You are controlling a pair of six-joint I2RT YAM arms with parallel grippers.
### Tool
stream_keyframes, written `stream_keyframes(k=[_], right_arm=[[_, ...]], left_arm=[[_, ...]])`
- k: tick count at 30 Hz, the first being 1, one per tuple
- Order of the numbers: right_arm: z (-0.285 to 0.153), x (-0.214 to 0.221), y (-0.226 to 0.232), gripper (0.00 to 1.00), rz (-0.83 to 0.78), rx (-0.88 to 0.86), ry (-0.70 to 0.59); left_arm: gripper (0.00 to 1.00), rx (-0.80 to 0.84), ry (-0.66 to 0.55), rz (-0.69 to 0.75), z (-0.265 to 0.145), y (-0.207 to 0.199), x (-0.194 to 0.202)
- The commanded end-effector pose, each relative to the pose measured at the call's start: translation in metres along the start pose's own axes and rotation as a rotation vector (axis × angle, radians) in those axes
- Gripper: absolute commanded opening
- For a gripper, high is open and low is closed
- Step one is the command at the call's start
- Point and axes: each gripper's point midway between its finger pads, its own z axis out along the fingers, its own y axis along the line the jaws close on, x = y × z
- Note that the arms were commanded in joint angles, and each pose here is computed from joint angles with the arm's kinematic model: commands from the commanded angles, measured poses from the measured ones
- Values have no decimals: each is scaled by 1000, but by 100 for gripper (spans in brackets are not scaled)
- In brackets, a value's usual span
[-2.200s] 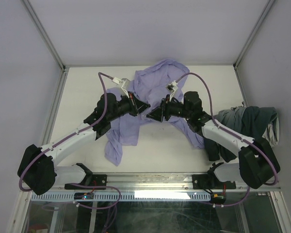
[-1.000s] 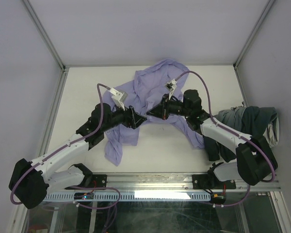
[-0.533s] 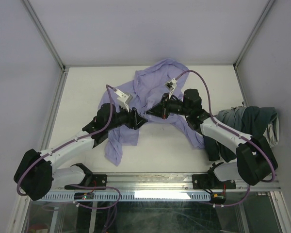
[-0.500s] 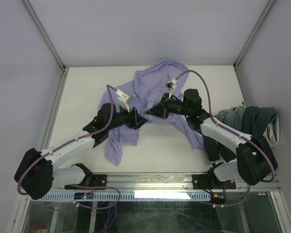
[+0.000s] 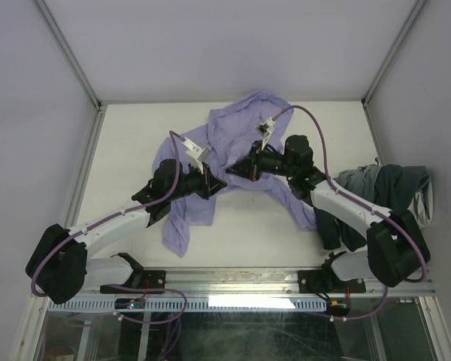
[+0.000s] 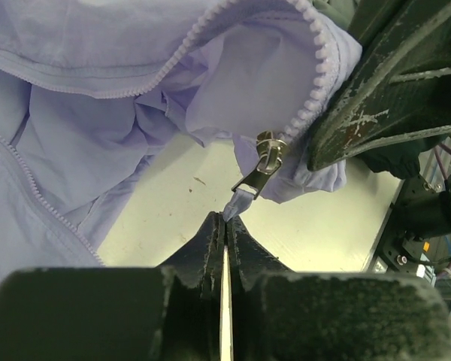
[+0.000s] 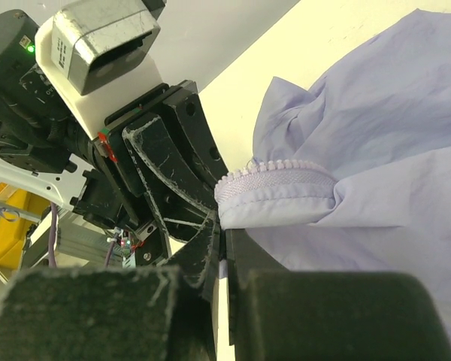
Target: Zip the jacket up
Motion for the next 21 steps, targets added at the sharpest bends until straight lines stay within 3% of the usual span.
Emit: stream_keyframes(k=[1, 11, 16, 21], right_arm=[[4, -37, 11, 0, -70, -26, -93], [2, -55, -5, 0, -63, 49, -156], [2, -47, -7, 0, -52, 42, -138], [-3, -28, -8, 0, -41, 44, -93]], left_arm=[[0, 75, -49, 35, 0, -20, -20], [0, 23, 75, 43, -11, -22, 24], [0, -57, 65, 12, -17, -14, 22], [30, -181, 47, -36, -25, -3, 6]])
